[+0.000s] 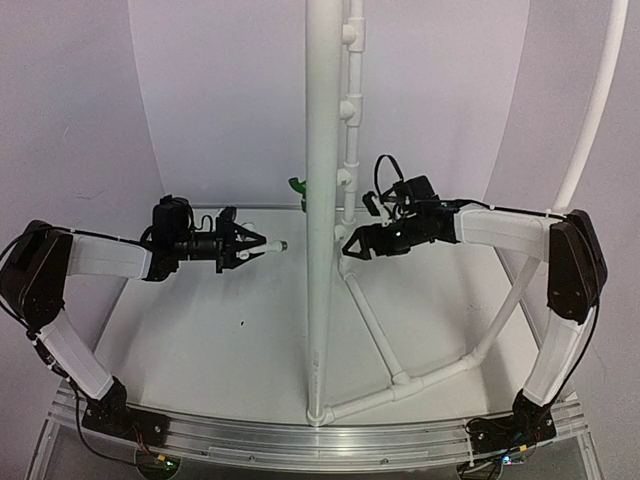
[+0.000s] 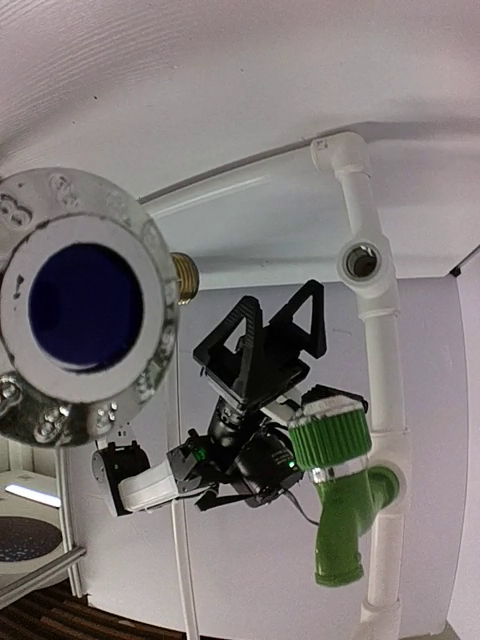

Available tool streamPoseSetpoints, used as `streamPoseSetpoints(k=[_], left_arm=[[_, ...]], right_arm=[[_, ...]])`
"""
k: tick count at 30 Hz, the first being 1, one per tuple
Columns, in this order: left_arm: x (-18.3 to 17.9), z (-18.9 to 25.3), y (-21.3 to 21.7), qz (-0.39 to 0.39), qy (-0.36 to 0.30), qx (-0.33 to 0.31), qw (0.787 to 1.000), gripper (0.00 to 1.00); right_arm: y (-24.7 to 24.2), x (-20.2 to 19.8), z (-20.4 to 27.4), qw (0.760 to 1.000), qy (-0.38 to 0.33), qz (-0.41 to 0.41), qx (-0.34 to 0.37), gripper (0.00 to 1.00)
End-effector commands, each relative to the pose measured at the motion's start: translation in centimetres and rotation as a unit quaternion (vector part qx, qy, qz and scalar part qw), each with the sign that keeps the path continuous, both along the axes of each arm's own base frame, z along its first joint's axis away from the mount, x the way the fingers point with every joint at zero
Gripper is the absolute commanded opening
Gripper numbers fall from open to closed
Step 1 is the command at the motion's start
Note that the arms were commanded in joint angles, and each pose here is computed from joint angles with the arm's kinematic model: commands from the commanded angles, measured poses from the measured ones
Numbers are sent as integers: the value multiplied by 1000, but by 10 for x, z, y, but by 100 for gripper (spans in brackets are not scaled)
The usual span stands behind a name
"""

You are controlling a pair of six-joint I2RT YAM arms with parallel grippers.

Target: Install the water faucets

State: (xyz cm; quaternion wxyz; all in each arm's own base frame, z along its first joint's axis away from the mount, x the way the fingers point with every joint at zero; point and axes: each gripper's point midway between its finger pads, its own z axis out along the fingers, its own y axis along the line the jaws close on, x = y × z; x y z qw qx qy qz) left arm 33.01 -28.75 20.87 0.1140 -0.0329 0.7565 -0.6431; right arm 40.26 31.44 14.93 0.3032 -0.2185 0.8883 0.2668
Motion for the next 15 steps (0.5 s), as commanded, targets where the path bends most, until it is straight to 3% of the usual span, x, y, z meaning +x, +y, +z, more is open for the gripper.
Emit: streamPoseSetpoints(k=[1,8,15], left_arm=[[5,48,-1,-55,-77,-76,993,2],[23,35,-2,-69,-50,-166,983,0],[14,48,-8,-111,-61,-155,980,0]], right_arm=[[3,11,64,991,-111,73,19,93],[10,16,102,977,-179,110,26,94],[26,-36,112,962,-172,188,96,90]])
